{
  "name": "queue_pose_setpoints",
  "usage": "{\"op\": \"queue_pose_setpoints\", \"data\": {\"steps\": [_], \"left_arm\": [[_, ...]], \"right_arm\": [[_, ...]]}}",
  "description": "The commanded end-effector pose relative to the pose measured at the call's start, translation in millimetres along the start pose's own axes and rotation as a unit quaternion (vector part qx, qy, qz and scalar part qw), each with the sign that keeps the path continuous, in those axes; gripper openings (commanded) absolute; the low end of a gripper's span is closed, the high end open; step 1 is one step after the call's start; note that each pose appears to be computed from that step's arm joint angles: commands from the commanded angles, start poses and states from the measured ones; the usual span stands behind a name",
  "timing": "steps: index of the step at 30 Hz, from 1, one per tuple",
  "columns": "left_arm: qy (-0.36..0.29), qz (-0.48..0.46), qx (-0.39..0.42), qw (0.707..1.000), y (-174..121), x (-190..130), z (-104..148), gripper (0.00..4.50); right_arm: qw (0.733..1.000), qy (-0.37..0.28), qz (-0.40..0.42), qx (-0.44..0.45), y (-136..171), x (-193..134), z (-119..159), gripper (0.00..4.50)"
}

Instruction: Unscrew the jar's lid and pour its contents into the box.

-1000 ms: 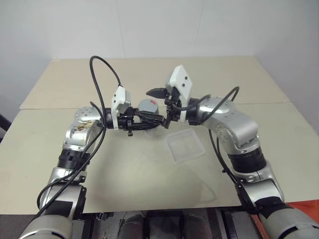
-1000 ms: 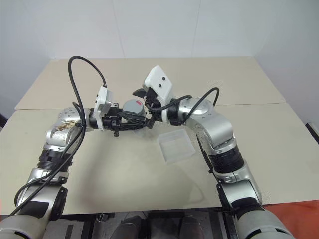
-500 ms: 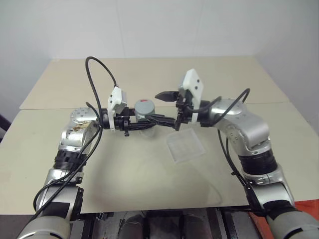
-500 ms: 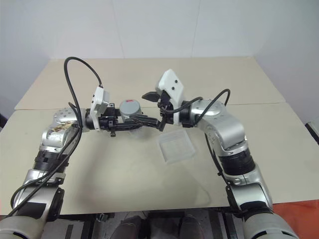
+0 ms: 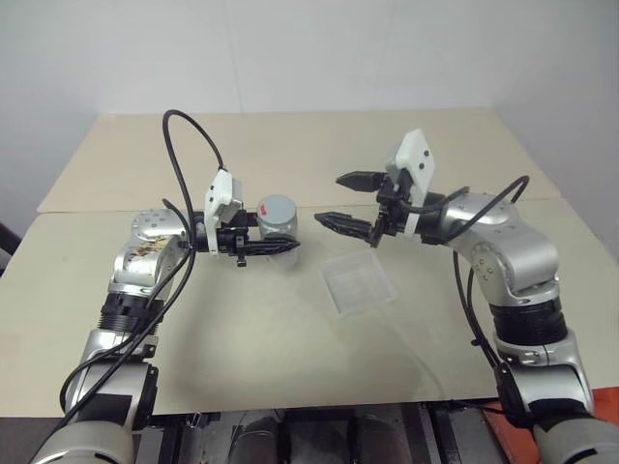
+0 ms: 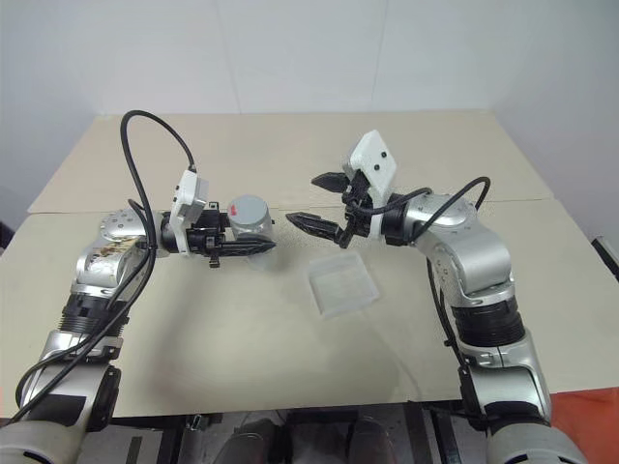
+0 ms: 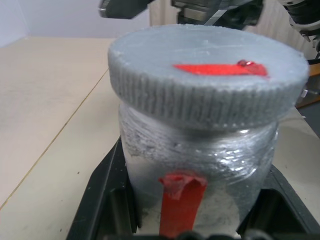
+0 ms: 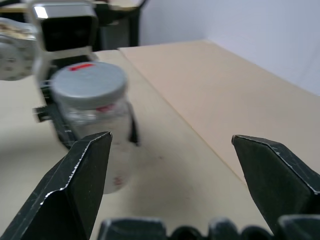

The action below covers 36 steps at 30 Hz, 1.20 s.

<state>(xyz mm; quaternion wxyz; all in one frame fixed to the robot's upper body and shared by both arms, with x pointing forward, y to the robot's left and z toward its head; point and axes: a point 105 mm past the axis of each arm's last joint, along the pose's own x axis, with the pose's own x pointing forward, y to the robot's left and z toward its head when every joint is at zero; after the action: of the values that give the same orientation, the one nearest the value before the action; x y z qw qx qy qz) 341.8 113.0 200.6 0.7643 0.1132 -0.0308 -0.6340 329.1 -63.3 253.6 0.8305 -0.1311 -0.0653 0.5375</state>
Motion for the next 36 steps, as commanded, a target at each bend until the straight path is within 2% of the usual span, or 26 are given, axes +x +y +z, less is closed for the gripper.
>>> {"op": "queue_pose_setpoints", "data": {"steps": [1,15,36], "left_arm": [[-0.018,-0.001,0.025,1.0,3,5,14,1.93],[-0.025,-0.009,0.028,0.999,1,10,16,1.93],[-0.024,-0.012,0.026,0.999,0,8,15,1.93]], "right_arm": [[0.997,-0.054,0.046,-0.037,20,2,33,4.49],[0.997,-0.05,0.047,-0.046,26,45,35,4.49],[0.998,-0.029,0.031,-0.041,16,34,25,4.49]]}}
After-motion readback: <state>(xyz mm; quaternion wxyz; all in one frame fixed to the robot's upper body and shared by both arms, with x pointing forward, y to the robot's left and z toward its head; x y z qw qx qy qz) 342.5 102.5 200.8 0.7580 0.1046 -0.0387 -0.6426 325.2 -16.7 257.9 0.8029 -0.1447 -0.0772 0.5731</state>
